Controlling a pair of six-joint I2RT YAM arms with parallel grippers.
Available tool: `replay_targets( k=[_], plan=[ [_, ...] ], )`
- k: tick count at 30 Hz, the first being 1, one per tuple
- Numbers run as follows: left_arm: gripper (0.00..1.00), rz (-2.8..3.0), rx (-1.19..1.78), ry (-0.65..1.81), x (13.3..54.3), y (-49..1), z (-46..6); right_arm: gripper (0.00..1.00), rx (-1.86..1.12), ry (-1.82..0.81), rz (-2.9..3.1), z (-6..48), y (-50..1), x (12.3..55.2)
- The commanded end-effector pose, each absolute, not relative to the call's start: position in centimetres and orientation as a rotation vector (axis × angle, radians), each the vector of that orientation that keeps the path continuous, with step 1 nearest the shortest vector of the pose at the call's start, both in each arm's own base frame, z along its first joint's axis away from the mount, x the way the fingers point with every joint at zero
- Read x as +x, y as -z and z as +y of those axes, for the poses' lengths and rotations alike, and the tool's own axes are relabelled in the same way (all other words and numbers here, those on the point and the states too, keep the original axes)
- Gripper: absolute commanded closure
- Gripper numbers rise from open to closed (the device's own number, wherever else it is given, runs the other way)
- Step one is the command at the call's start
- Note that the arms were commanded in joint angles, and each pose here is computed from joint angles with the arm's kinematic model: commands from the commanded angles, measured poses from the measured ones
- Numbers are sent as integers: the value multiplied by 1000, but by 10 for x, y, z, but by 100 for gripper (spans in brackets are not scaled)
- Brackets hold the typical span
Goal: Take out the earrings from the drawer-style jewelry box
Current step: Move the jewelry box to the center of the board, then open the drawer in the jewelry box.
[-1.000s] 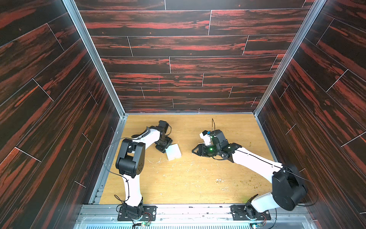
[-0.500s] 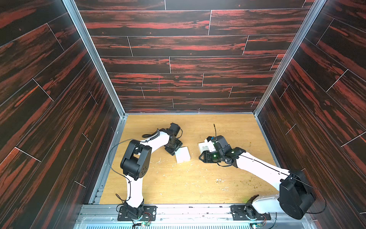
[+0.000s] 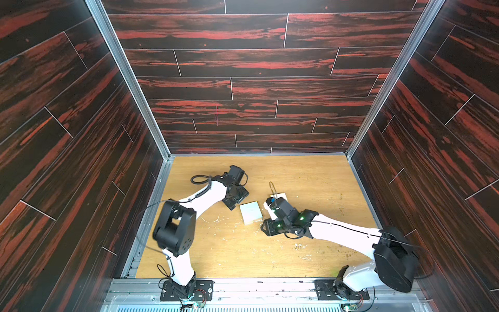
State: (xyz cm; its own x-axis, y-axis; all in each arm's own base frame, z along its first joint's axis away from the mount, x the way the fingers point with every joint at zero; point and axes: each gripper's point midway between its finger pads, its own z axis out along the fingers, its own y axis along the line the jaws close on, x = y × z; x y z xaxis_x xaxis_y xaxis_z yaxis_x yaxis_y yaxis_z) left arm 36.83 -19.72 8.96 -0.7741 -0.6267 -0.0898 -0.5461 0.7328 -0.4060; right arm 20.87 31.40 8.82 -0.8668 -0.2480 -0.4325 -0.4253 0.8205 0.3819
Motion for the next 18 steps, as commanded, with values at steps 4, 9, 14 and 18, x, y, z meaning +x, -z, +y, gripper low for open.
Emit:
replay_targets(
  k=[4, 9, 14, 18],
  plan=[
    [33, 2770, -628, 726, 344, -92, -208, 59, -414, -679, 2568, 333, -77, 224],
    [36, 2763, -582, 844, 336, -84, -219, 60, -376, -666, 2584, 344, -65, 233],
    [42, 2796, -569, 807, 333, -70, -215, 62, -343, -652, 2613, 352, -54, 239],
    [43, 2795, -568, 788, 332, -64, -213, 63, -348, -641, 2602, 359, -49, 246]
  ],
)
